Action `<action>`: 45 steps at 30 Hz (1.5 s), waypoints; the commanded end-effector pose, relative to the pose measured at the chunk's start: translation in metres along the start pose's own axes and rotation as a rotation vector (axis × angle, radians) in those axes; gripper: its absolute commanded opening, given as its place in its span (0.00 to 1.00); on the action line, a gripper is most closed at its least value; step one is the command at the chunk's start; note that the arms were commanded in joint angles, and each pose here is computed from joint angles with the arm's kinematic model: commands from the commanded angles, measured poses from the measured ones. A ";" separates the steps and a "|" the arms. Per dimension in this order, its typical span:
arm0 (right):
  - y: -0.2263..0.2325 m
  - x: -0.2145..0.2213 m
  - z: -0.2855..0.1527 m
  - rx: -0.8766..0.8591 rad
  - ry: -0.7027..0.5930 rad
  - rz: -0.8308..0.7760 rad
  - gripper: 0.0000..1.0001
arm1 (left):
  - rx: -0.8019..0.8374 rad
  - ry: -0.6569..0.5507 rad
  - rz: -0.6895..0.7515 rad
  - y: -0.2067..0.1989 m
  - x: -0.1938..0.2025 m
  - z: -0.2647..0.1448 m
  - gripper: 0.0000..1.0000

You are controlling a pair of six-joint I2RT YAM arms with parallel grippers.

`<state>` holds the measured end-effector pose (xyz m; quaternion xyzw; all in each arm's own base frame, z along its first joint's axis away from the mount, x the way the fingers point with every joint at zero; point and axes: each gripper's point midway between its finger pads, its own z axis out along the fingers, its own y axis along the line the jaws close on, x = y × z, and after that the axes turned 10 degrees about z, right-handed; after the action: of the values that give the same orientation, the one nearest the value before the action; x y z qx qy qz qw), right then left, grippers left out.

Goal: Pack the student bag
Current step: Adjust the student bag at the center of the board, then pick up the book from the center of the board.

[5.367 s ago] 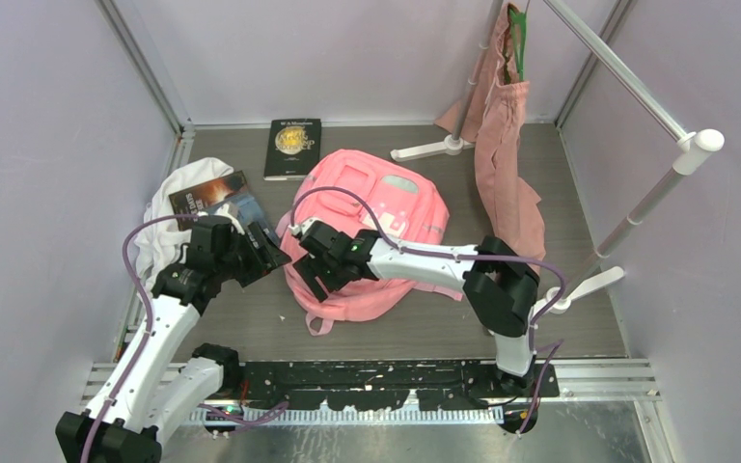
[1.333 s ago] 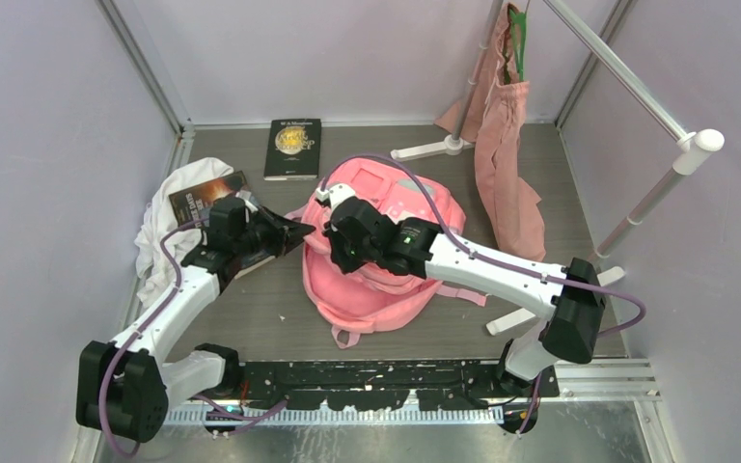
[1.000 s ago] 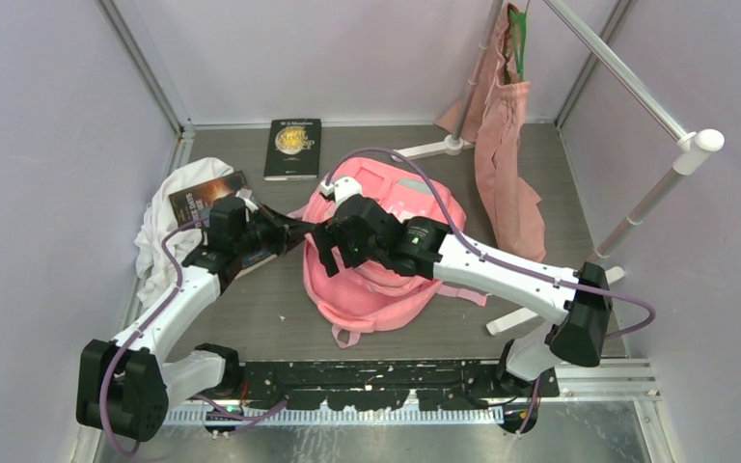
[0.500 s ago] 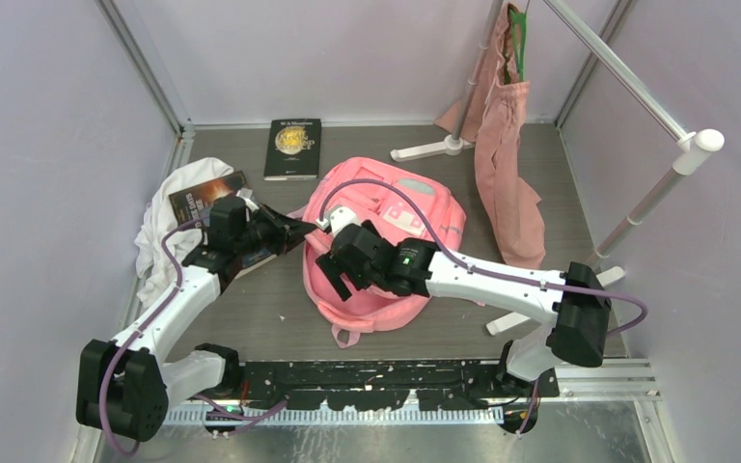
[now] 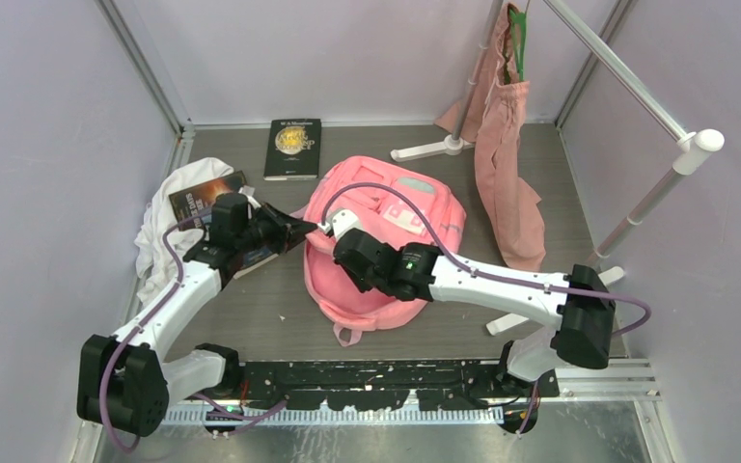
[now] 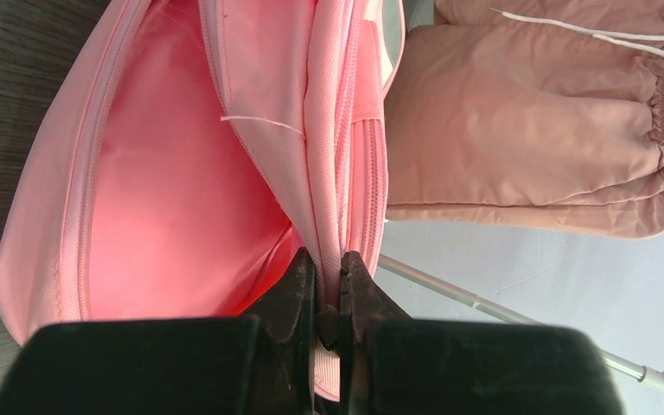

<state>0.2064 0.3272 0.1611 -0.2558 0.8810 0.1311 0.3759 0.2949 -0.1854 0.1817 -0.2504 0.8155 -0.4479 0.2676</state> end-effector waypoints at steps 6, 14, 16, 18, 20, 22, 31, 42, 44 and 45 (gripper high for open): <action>-0.023 -0.086 -0.071 0.034 -0.217 0.098 0.01 | -0.040 -0.129 0.171 -0.026 -0.053 -0.033 0.48; -0.023 -0.103 -0.080 -0.054 -0.238 0.130 0.01 | -0.440 -0.338 0.297 0.054 -0.117 -0.063 0.78; -0.024 -0.104 -0.078 -0.067 -0.234 0.130 0.01 | -0.574 -0.345 0.345 0.082 -0.130 -0.061 0.81; -0.027 -0.105 -0.075 -0.061 -0.226 0.128 0.01 | -0.664 -0.283 0.363 0.103 -0.134 -0.053 0.82; -0.029 -0.105 -0.074 -0.062 -0.220 0.128 0.01 | -0.765 -0.263 0.376 0.116 -0.141 -0.056 0.81; -0.031 -0.102 -0.072 -0.066 -0.210 0.131 0.01 | -0.865 -0.293 0.389 0.127 -0.152 -0.066 0.81; -0.032 -0.088 -0.065 -0.076 -0.175 0.154 0.01 | -0.860 -0.228 0.155 0.187 -0.160 -0.059 0.85; -0.038 -0.089 -0.070 -0.077 -0.188 0.160 0.01 | -0.795 -0.120 0.071 0.225 -0.153 -0.010 0.55; -0.039 -0.087 -0.070 -0.074 -0.185 0.161 0.01 | -0.764 -0.109 0.059 0.224 -0.154 -0.003 0.21; -0.041 -0.086 -0.071 -0.069 -0.179 0.160 0.01 | -0.748 -0.102 0.055 0.221 -0.154 -0.001 0.05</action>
<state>0.2281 0.2952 0.2297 -0.2134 0.8831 0.1778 0.3782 0.3472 0.0322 0.0318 -0.3371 0.9185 -0.0528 0.1999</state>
